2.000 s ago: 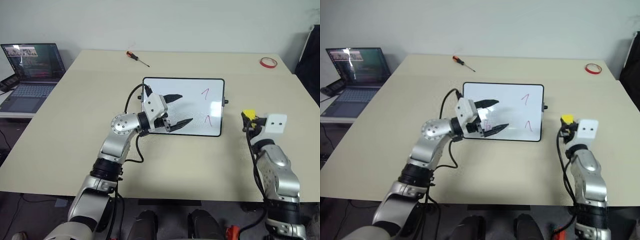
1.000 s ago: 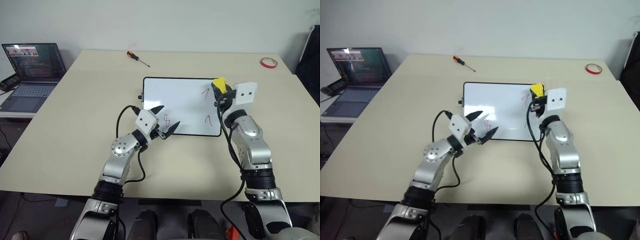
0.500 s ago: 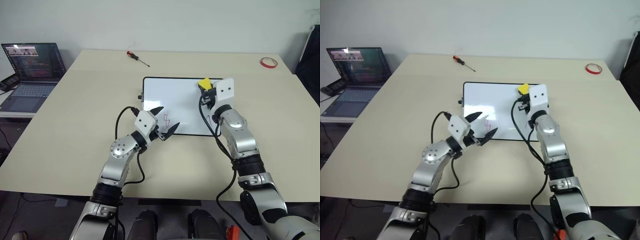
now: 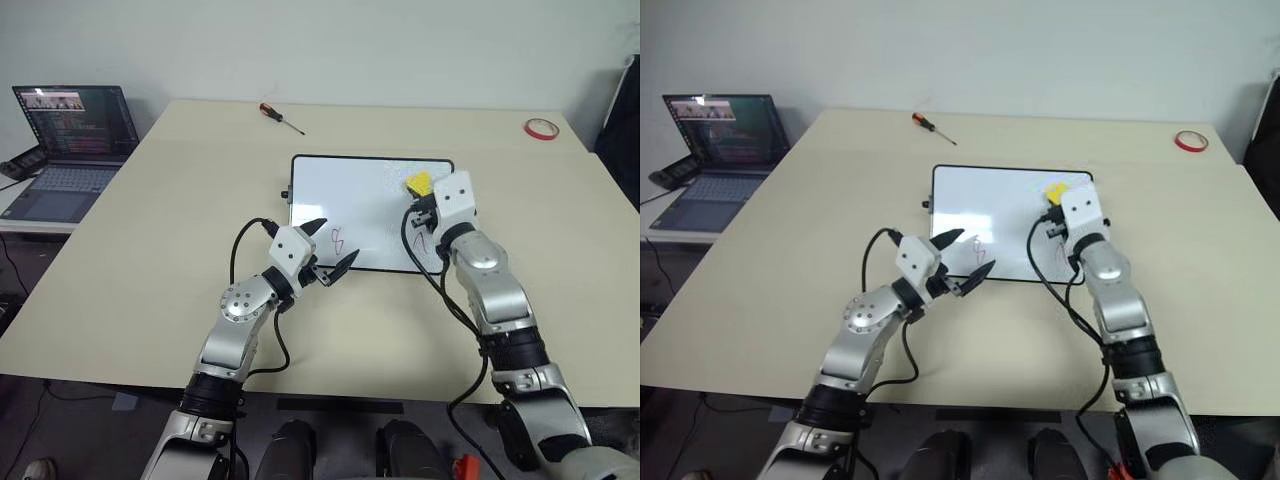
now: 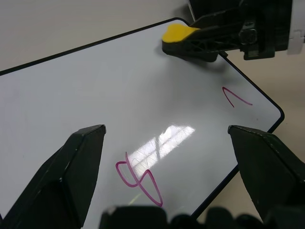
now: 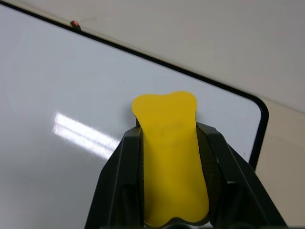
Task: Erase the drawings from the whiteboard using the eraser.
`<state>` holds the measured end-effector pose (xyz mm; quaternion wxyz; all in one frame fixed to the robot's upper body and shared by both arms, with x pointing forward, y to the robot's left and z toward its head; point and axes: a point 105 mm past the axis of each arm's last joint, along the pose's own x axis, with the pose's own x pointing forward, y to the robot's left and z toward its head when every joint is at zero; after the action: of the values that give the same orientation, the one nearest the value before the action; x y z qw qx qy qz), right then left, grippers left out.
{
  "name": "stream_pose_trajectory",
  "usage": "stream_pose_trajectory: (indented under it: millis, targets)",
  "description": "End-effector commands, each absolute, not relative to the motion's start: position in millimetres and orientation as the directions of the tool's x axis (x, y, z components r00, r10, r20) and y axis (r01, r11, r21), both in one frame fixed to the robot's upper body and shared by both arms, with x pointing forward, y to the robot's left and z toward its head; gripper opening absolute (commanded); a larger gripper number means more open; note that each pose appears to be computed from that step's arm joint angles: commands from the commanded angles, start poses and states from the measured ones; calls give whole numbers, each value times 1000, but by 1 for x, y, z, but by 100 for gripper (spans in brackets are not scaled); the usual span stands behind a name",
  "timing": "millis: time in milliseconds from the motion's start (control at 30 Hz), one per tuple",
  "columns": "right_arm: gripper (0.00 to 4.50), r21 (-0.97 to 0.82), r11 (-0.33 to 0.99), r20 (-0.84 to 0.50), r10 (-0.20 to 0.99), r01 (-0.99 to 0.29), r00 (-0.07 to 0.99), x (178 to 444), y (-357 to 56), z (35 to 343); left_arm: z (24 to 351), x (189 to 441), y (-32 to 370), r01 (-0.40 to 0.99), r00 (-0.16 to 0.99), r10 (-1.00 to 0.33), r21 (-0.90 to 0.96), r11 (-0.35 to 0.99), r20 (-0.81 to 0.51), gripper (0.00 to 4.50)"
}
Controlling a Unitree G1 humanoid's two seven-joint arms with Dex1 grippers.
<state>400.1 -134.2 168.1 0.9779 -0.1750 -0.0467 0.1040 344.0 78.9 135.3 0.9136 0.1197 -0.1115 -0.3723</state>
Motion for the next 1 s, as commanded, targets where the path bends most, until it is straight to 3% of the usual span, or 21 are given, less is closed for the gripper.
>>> stream_pose_trajectory:
  millis: [33,300,533,633,800,1000]
  targets:
    - [117,-357,917,-50,173,-179,984,391,-149,144,152,342,76,643,681,-711,322,694,172,450]
    - [117,-343,923,-73,159,-175,985,379,-152,138,151,342,73,653,676,-717,314,689,169,450]
    - [117,-262,951,153,212,-167,965,394,-132,188,150,343,71,657,672,-721,312,686,169,450]
    - [117,-260,950,191,227,-174,955,400,-123,198,150,342,71,657,672,-721,313,686,169,450]
    - [117,-278,941,187,249,-192,950,408,-113,197,151,341,73,652,676,-717,314,690,170,450]
    - [117,-347,916,72,239,-200,968,412,-117,171,151,340,76,643,686,-708,316,698,169,450]
